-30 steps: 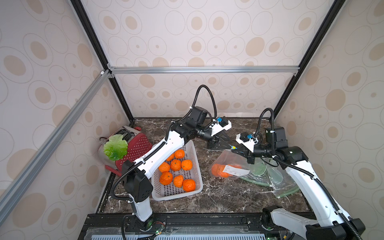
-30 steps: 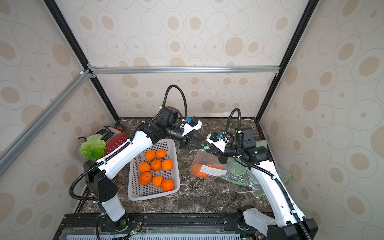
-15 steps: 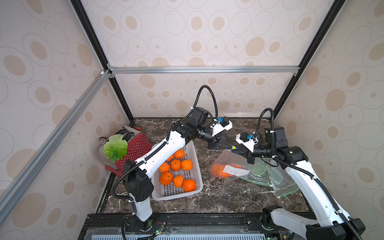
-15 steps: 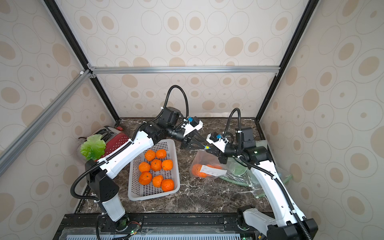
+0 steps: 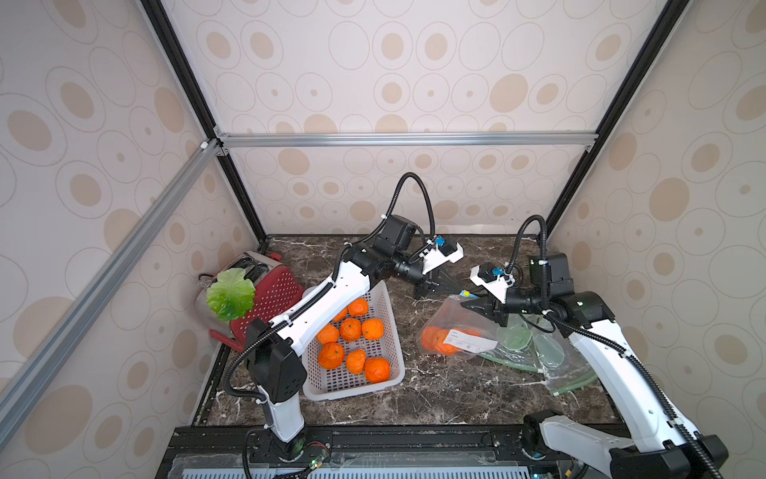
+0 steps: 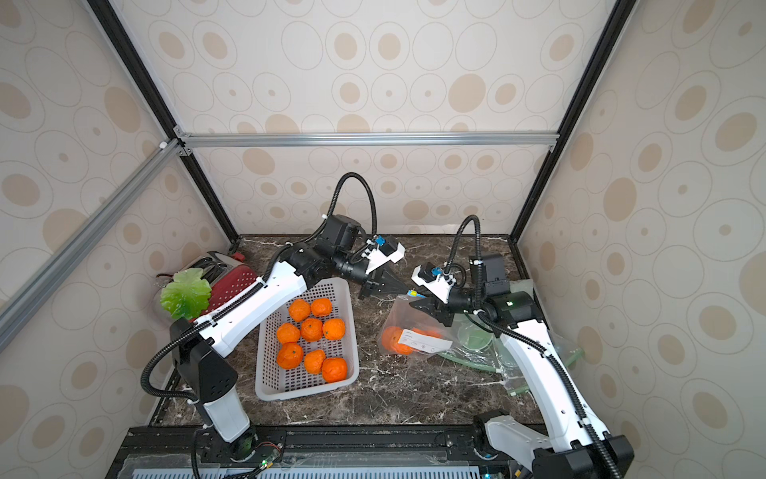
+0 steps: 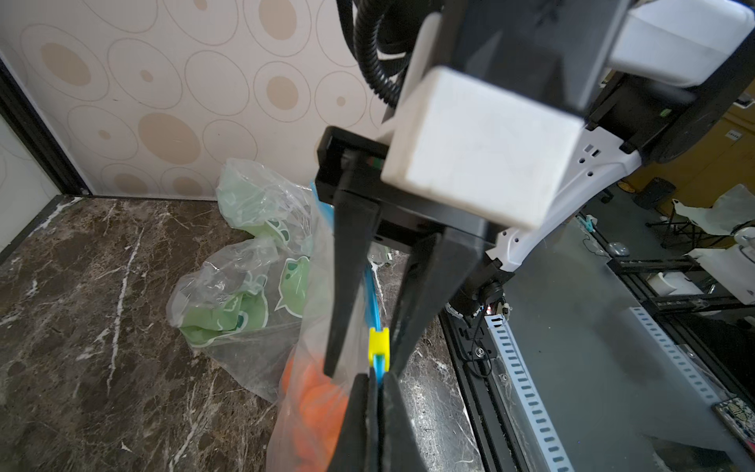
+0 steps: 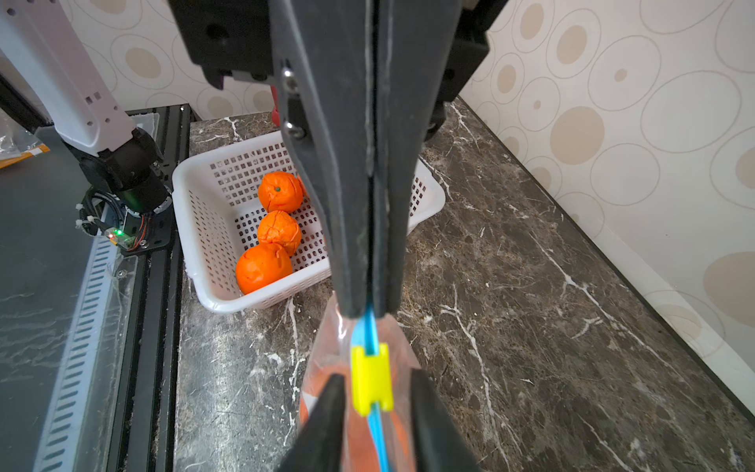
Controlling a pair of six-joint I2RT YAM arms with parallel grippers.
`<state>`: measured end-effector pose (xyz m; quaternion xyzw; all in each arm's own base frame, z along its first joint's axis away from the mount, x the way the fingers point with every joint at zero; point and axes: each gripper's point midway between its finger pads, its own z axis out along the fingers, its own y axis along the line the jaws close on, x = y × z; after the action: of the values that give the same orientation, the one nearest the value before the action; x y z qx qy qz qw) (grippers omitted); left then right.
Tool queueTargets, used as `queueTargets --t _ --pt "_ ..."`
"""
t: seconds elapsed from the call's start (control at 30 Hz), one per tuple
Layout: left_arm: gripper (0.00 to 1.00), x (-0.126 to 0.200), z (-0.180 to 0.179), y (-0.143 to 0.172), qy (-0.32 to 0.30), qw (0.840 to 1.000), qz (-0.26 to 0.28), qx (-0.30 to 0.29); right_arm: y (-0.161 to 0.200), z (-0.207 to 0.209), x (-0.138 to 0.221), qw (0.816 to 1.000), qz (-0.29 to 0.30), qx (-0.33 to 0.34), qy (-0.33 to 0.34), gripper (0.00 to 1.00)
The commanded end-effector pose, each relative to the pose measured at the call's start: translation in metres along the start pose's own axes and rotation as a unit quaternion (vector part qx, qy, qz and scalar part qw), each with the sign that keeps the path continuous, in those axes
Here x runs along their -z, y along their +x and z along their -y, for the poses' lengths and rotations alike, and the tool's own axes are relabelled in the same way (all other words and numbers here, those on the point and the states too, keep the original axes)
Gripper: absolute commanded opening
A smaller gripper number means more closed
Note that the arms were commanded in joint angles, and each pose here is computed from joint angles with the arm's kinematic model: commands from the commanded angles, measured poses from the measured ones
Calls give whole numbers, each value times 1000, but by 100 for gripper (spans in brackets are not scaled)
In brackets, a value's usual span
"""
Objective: Open the zip-top bag and take out the orange
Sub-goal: Unzip the zipper on the zipper food storage bag.
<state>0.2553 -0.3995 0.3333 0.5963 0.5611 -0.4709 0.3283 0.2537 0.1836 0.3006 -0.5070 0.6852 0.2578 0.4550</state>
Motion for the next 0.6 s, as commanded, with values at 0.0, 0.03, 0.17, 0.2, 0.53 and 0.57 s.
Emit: queueTargets --t 0.0,0.03,0.17,0.2,0.53,0.57 --pt "0 4 4 -4 -6 999 -4 -42 -20 -6 10 999 41 10 14 53" --pt "0 5 5 -5 -5 999 -4 -52 -23 -6 13 999 50 7 19 55" --pt "0 6 8 -7 2 998 1 -60 -30 -17 17 998 65 4 -4 51" --pt "0 5 10 -7 7 998 2 -62 -31 -18 17 998 66 2 -7 49" --pt "0 6 16 -5 19 997 7 -73 -27 -9 11 999 53 -12 -4 30" --pt "0 7 17 -6 20 997 7 -75 -28 -9 10 998 54 -14 -5 30"
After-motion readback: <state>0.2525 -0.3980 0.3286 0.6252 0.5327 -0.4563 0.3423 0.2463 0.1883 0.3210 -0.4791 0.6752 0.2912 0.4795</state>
